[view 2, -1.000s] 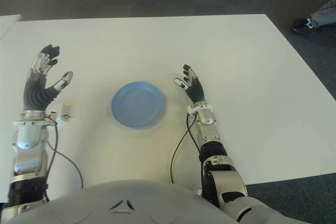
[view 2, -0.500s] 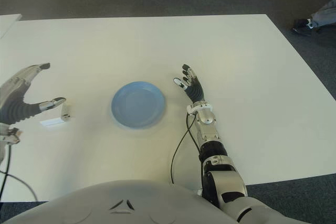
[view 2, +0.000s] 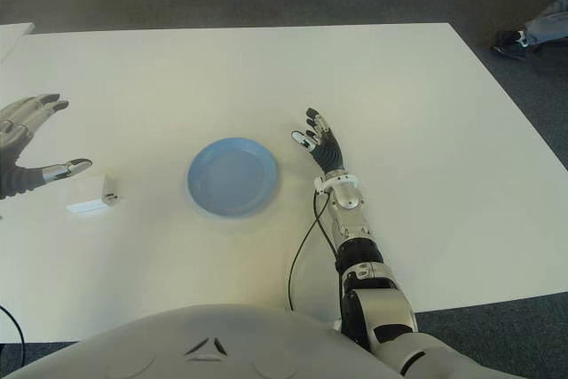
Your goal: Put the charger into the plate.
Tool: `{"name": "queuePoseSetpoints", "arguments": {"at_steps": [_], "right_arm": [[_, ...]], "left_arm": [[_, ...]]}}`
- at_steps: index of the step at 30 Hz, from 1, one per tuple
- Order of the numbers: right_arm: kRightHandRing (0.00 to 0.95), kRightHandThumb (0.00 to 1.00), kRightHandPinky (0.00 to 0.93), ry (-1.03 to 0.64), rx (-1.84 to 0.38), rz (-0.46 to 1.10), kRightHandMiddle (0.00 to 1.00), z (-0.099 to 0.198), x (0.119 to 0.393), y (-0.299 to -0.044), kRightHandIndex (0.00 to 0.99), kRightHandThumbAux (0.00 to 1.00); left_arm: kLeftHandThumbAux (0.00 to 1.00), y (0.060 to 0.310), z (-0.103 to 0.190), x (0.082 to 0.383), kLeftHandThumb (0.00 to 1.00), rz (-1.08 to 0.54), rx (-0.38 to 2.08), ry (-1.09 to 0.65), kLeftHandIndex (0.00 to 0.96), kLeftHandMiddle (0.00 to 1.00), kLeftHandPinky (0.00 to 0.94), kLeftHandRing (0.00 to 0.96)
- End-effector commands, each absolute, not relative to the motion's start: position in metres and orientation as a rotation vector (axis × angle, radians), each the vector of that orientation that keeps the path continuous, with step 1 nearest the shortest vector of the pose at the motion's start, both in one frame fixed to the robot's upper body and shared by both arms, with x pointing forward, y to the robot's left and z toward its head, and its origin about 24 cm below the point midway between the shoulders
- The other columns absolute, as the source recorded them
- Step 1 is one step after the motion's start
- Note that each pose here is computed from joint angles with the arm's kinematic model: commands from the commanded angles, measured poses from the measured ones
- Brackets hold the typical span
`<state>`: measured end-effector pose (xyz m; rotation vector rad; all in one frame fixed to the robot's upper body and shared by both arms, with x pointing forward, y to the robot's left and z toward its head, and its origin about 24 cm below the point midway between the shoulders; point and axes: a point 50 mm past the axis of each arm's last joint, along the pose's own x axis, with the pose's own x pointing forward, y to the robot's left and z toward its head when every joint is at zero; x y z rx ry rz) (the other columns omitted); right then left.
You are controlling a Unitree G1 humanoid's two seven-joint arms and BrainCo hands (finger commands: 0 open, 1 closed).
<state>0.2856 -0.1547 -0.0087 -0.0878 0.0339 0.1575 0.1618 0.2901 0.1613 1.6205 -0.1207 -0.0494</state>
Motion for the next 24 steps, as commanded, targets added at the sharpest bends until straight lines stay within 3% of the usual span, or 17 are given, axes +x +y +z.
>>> {"name": "queuePoseSetpoints", "arguments": {"at_steps": [1,24], "right_arm": [[0.000,0.047,0.024,0.161,-0.085,0.155,0.000,-0.030,0.274,-0.156,0.000,0.507],[0.000,0.036,0.024,0.157,-0.087,0.149,0.000,-0.028,0.274,-0.156,0.000,0.516]], "left_arm": [[0.126,0.293,0.160,0.159,0.390,-0.096,1.700,-0.096,0.000,0.000,0.000,0.000],[0.073,0.284,0.140,0.155,0.338,-0.429,1.725,0.076,0.000,0.000,0.000,0.000]]}}
